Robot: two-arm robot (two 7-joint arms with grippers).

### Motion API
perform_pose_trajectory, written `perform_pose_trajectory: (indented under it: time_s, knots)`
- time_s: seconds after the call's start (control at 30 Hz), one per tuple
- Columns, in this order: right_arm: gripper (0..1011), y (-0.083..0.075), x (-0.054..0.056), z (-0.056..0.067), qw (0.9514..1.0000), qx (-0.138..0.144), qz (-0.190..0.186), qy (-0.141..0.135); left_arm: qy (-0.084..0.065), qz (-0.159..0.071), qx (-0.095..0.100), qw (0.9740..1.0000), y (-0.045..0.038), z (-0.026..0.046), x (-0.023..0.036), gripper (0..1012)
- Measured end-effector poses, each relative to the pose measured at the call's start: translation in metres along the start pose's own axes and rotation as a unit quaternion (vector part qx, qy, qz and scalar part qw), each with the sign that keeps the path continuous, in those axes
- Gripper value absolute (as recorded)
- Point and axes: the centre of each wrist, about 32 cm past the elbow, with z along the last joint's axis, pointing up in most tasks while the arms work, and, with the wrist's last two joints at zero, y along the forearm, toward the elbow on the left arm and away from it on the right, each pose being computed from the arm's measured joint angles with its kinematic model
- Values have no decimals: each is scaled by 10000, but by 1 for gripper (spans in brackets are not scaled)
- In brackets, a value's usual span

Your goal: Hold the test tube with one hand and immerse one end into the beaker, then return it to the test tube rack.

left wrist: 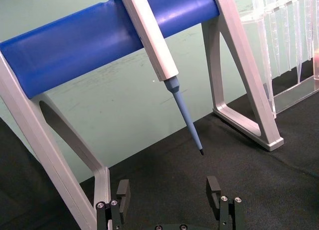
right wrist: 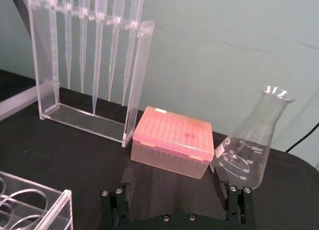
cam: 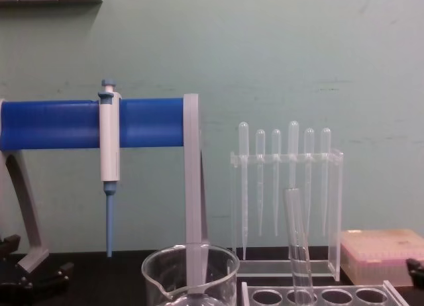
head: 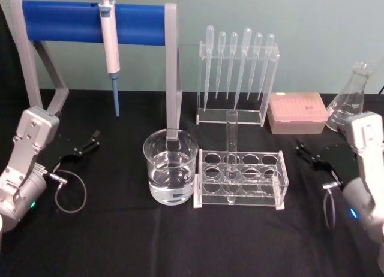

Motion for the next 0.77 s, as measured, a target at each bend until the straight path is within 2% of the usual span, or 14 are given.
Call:
perform_pose_trajectory:
  time_s: [0.13,0.33,0.77]
  knots:
    - [1002,121,-33,-14,9999,-131,61,-34,0,0,0,10000,0,0,0,1000]
    - [1002,204,-52,-44,9994,-294,180,-72,0,-1,0,10000,0,0,0,1000]
    - [1002,193,-47,-39,9994,-277,185,-70,0,0,0,10000,0,0,0,1000]
